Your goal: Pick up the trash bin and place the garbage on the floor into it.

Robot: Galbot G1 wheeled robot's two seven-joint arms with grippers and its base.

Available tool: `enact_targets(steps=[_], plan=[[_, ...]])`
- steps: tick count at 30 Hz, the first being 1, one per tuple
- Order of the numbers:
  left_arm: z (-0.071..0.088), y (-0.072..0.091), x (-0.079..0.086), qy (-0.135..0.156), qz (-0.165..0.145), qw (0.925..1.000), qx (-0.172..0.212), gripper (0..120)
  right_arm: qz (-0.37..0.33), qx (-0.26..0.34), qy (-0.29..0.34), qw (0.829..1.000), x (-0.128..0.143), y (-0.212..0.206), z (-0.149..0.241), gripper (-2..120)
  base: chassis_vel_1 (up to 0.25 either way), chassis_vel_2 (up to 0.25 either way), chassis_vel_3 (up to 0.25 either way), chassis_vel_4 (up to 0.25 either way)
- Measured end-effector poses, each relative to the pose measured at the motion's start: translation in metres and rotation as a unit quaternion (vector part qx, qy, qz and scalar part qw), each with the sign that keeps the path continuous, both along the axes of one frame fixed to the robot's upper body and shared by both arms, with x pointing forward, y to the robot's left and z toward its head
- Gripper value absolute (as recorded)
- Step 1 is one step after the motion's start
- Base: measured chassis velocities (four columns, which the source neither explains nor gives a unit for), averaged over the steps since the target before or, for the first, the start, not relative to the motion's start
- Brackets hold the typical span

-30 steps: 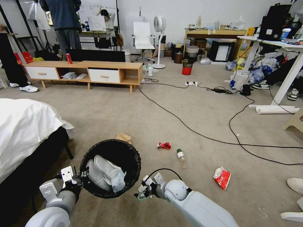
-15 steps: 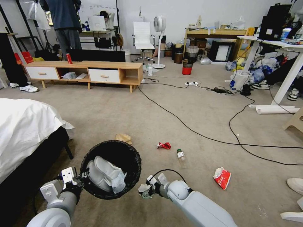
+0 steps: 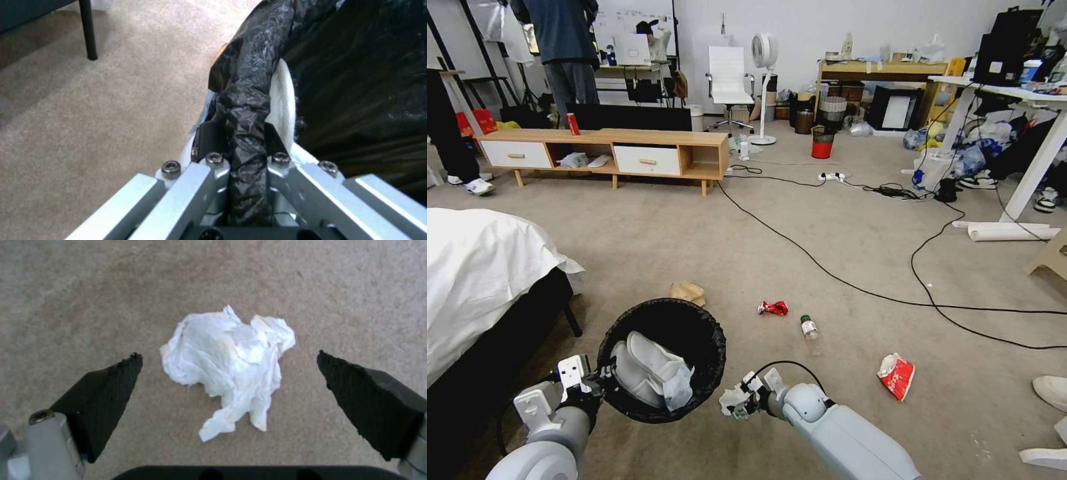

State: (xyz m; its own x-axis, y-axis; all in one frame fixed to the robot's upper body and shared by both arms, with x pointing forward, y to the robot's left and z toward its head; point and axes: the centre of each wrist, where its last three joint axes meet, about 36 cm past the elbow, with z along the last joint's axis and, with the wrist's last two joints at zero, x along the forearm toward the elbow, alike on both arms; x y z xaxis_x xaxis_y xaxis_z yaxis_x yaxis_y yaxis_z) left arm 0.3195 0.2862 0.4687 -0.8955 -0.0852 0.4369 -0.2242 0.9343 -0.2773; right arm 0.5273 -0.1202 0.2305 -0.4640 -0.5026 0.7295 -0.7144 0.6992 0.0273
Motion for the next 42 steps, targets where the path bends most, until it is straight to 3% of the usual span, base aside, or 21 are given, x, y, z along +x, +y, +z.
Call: enact_targets(steps=[15,20,23,26,31,35,37,42], plan=[[-0.004,-0.004,0.001,0.002,0.000,1.0000,-0.001,3,-0.006,-0.015,-0.008,1.000,0.006,-0.005,-0.021,100,0.000,0.000,0.000,0.000],[-0.005,-0.006,0.001,0.003,-0.001,1.0000,-0.002,3,-0.005,-0.016,-0.011,1.000,0.008,0.001,-0.023,93,0.000,0.000,0.000,0.000],[-0.006,-0.005,0.001,0.004,0.000,1.0000,-0.001,3,-0.001,-0.026,-0.018,1.000,0.011,0.004,-0.025,79,0.000,0.000,0.000,0.000],[-0.006,-0.005,0.001,0.004,0.001,1.0000,-0.001,3,0.001,-0.030,-0.019,0.999,0.010,0.003,-0.026,73,0.000,0.000,0.000,0.000],[-0.006,-0.004,0.000,0.004,0.002,1.0000,0.000,3,0.006,-0.038,-0.022,0.999,0.010,0.001,-0.029,50,0.000,0.000,0.000,0.000],[-0.007,-0.006,0.000,0.005,0.002,1.0000,-0.001,3,0.005,-0.038,-0.023,0.999,0.010,0.000,-0.029,42,0.000,0.000,0.000,0.000],[-0.007,-0.006,0.000,0.005,0.001,1.0000,-0.002,3,0.004,-0.035,-0.024,0.999,0.009,-0.003,-0.030,28,0.000,0.000,0.000,0.000],[-0.007,-0.005,-0.001,0.006,0.002,1.0000,0.000,3,0.005,-0.032,-0.027,0.999,0.008,-0.005,-0.030,14,0.000,0.000,0.000,0.000]])
